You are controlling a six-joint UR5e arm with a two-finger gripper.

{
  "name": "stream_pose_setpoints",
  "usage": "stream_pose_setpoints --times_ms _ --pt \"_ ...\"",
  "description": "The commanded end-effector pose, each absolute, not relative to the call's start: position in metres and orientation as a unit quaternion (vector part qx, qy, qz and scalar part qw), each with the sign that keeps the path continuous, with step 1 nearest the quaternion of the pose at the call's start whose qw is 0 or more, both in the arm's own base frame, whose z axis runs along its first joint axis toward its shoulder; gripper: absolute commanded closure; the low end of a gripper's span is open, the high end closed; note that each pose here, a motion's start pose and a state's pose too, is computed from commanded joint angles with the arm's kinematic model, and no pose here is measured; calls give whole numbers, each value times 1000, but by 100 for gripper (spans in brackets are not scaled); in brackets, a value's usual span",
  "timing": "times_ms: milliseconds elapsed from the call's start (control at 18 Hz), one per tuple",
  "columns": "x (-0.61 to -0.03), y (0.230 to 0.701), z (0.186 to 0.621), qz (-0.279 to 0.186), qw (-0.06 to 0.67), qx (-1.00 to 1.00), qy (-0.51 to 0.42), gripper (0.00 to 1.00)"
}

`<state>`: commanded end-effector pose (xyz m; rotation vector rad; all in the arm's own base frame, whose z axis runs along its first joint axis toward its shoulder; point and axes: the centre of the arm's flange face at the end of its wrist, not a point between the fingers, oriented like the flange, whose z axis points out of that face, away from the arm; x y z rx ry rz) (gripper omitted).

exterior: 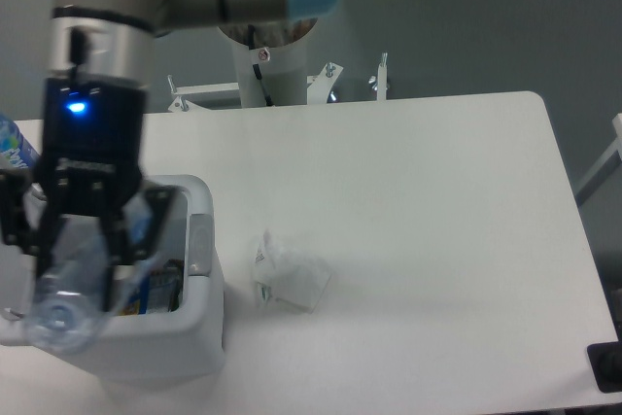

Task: Place the trash in the trash can
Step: 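Carry the held bottle over the white trash bin and lower it, then open the gripper to drop the bottle into the bin, then move the open gripper over the crumpled white tissue and descend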

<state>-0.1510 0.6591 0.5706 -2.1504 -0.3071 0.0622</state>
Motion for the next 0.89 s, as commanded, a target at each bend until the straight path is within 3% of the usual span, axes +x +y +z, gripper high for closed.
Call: stream_pose_setpoints --times_ms 56,389,889 --pt "-151 659 572 24 466 -875 -127 0" --pt "-162 647 587 26 476 -867 -146 0" --pt "-318 579 594 65 475 -824 -302 0"
